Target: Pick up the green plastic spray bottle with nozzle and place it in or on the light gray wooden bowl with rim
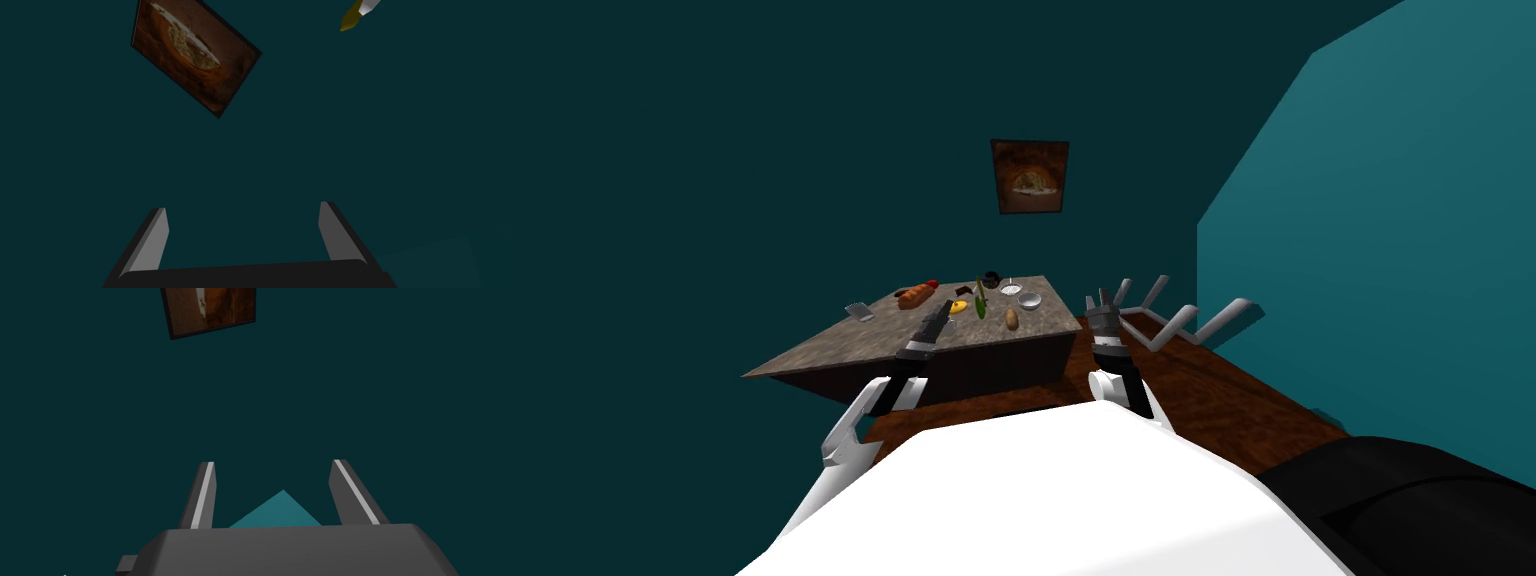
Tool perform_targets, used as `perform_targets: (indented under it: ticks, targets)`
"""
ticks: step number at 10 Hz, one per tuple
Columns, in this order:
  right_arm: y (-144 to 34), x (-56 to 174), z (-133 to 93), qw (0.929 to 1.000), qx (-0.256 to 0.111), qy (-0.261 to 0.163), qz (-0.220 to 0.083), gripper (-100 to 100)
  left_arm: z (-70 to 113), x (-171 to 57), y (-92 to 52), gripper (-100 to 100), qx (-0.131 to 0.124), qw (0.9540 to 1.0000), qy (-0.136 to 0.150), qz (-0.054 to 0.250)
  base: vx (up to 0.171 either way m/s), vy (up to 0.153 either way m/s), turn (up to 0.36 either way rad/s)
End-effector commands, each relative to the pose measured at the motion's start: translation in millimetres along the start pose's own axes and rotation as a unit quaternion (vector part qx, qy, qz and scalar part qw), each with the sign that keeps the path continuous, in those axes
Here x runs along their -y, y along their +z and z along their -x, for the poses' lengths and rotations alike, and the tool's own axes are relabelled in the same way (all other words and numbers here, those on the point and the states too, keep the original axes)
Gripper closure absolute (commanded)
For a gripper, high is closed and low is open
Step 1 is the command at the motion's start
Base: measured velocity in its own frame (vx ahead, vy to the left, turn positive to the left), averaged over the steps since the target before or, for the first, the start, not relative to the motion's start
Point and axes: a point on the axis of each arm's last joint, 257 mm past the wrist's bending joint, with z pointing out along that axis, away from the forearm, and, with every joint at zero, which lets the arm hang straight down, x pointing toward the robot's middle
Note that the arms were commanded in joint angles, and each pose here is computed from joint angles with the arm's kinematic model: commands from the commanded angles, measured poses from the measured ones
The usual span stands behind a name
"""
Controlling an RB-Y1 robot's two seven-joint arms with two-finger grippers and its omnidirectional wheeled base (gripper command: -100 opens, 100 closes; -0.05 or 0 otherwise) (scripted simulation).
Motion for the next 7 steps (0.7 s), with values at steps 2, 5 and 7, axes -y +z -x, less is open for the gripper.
perform_targets:
  ticks: [2, 5, 7]
  targets:
    - [0.0, 0.0, 0.0, 1.0000, 0.000, 0.000, 0.000, 0, -5.0, -32.0, 1.8, -100, -0.024, 0.9982, 0.047, 0.026, 0.004, -0.025, -0.125]
    - [0.0, 0.0, 0.0, 1.0000, 0.000, 0.000, 0.000, 0, -10.1, -59.4, -0.3, -100, -0.041, 0.9944, 0.082, 0.053, 0.022, -0.032, -0.078]
    - [0.0, 0.0, 0.0, 1.0000, 0.000, 0.000, 0.000, 0, -14.2, -87.2, -5.2, -100, -0.058, 0.9884, 0.115, 0.081, 0.042, -0.051, -0.112]
